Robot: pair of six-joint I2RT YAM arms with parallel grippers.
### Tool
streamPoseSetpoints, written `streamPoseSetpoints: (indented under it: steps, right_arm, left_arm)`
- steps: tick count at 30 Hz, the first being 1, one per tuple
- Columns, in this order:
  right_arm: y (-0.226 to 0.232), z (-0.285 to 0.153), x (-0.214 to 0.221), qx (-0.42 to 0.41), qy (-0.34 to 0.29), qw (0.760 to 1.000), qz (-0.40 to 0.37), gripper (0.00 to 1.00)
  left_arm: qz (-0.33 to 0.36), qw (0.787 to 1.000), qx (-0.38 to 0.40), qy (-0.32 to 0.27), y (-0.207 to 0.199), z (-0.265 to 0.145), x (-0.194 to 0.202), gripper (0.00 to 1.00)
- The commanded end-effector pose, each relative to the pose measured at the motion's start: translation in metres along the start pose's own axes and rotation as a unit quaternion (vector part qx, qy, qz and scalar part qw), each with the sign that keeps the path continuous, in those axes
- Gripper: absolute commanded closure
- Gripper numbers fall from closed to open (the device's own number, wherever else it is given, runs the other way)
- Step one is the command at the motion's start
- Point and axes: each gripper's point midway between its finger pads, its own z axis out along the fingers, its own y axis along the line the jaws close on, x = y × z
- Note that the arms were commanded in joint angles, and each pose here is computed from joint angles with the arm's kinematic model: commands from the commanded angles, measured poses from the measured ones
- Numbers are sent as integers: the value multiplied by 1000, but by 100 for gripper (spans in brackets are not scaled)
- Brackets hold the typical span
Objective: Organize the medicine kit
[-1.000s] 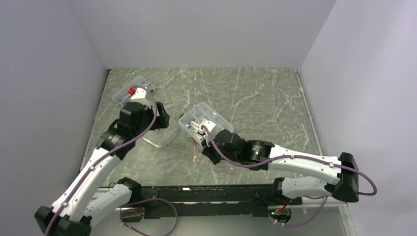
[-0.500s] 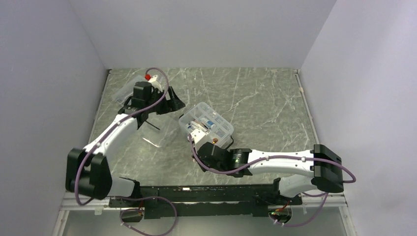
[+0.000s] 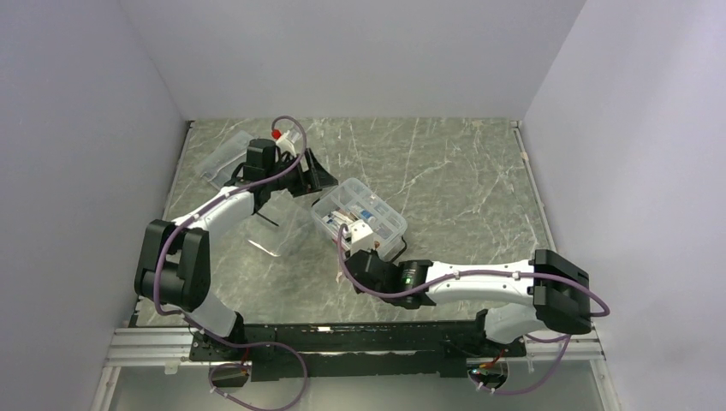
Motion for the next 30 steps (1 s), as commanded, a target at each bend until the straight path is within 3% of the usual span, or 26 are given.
streamPoseSetpoints:
  steps: [1,17,30]
  right_arm:
    - [-22,6,-17,49,-23,997,57,100]
    - [-110,-8,-28,107,-39,987,117,100]
    - [-153,-14,-24,140,-36,981,129,100]
  left_arm:
    - [38,998,56,-15,-35,-8,-13,18]
    - [45,997,57,22,-36,-22,44,18]
    - [71,996,47,-8,-56,-53,50,19]
